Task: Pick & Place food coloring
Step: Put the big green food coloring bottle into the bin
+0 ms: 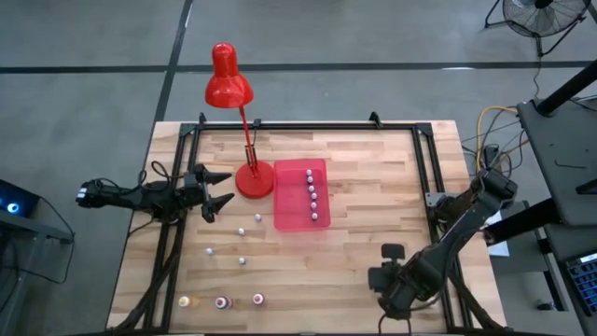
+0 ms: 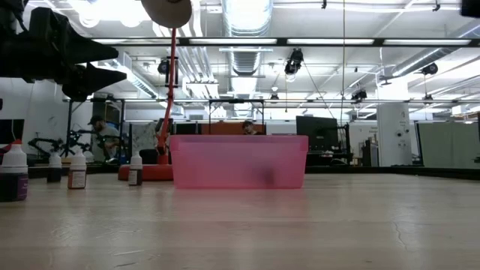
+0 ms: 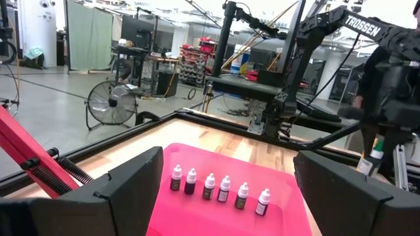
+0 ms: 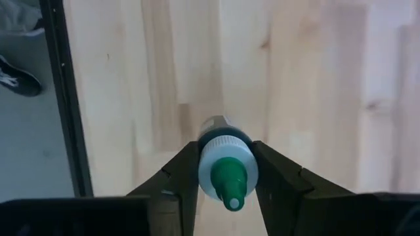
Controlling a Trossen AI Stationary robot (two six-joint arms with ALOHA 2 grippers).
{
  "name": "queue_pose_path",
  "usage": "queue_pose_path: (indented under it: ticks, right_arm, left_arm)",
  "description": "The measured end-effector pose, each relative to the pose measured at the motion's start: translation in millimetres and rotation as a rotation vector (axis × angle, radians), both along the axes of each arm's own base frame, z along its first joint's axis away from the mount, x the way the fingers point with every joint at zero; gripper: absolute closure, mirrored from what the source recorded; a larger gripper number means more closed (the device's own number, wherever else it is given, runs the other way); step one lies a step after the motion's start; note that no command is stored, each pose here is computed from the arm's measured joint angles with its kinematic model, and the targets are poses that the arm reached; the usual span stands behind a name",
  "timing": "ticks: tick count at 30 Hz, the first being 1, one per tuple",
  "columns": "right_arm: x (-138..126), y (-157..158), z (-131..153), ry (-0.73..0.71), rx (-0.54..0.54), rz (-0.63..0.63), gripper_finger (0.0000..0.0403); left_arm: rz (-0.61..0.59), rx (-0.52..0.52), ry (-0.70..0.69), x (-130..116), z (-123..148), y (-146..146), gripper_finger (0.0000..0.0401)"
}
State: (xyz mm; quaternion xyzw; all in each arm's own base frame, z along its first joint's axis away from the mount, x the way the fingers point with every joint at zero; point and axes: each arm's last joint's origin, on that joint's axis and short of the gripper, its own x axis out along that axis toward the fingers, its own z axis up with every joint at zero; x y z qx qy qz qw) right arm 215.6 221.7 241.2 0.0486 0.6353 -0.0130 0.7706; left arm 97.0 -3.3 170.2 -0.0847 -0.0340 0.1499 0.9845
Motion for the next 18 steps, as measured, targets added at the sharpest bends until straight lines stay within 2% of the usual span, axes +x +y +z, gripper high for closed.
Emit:
queue_pose_path:
  ticks: [8,18]
  right_arm:
    - [34,-36,37,-0.069,-0.057,0.035,0.0295]
    - [84,-131,75,-0.163,-0.111,-0.052,0.0295]
  left_arm:
    - [0.000,0.000,0.000,0,0,0,0.0087]
    - [0.000,0.000,0.000,0,0,0,0.0087]
